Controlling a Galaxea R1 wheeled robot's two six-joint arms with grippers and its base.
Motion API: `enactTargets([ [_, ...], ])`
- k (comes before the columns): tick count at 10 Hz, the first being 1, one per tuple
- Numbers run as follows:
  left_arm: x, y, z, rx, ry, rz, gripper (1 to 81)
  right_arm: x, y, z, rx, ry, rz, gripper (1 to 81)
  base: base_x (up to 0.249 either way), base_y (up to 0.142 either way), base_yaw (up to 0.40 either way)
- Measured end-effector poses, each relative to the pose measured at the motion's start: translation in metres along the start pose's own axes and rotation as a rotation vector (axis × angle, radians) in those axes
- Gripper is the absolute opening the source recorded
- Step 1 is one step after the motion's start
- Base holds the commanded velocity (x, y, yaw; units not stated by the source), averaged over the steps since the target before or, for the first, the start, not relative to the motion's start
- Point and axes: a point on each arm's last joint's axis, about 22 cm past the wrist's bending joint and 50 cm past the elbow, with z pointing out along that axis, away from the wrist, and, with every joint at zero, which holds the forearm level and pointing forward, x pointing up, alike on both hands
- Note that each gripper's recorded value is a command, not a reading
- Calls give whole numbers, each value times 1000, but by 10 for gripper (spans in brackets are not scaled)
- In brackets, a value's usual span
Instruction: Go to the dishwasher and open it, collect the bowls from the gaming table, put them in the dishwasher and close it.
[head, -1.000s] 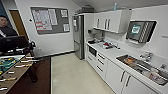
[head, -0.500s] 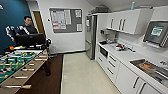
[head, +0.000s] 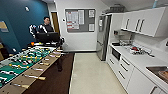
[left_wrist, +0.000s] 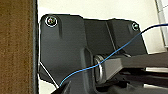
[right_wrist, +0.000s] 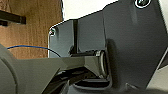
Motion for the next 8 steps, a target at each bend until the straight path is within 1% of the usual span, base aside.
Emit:
enactTargets([
  [2, 0, -7, -1, 14, 0, 3, 811, 0, -3, 1, 4, -1, -1, 811, 0, 0, 359],
  [4, -1, -7, -1, 14, -2, 3, 811, 0, -8, 3, 11, 0, -2, 811, 0, 0, 359],
  [8, 2, -7, 0, 14, 2, 4, 811, -1, -8, 3, 12, -1, -4, 811, 0, 0, 359],
])
